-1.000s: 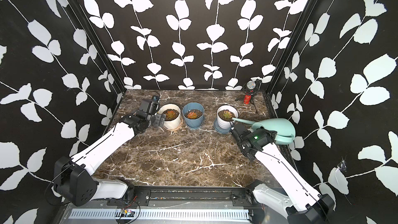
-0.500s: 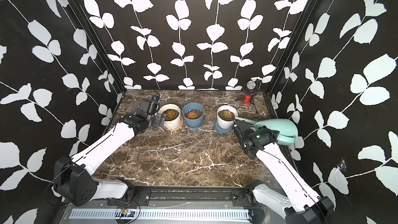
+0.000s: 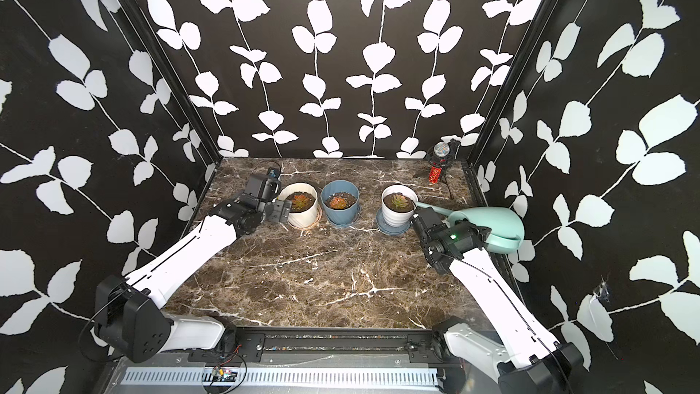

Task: Water the succulent around the soil edge
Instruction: Water the soil of the potted plant with water.

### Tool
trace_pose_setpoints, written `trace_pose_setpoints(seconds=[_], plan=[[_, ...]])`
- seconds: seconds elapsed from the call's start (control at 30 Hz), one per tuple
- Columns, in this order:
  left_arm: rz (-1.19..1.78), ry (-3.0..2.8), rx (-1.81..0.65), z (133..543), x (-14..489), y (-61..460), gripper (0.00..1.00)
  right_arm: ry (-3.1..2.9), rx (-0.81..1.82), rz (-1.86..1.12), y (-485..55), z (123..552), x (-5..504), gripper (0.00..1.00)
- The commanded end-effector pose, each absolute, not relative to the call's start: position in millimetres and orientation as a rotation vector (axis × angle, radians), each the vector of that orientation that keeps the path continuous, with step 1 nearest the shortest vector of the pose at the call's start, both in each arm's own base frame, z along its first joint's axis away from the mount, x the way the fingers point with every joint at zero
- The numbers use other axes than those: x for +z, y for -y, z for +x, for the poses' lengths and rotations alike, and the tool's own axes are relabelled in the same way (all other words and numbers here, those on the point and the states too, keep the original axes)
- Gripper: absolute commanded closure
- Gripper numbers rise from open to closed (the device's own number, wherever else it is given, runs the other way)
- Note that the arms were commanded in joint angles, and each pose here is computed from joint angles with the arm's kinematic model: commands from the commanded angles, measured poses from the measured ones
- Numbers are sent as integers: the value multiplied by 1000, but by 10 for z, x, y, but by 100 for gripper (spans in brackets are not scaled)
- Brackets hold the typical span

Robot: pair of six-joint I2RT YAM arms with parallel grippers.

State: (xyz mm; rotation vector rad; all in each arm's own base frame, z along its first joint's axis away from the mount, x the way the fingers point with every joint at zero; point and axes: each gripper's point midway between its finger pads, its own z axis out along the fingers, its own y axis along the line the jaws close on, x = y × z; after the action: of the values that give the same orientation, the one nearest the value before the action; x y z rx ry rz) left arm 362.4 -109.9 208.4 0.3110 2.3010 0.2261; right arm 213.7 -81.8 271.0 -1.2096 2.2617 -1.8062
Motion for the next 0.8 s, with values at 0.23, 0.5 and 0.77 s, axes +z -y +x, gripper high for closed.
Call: trace_pose_setpoints(seconds=[0.23,0.5,0.77], plan=[[287,-2276,220,3601,2172,1051,1,-2219,-1857,-1088,831,2242,2890,100],[287,-2274,215,3597,2184,1052,1,-2220,-1852,-1062,815,2320,2905,100],[289,-2268,204,3592,2206,1064,1,-2208,-1846,-1040,796,2414,2922,100]])
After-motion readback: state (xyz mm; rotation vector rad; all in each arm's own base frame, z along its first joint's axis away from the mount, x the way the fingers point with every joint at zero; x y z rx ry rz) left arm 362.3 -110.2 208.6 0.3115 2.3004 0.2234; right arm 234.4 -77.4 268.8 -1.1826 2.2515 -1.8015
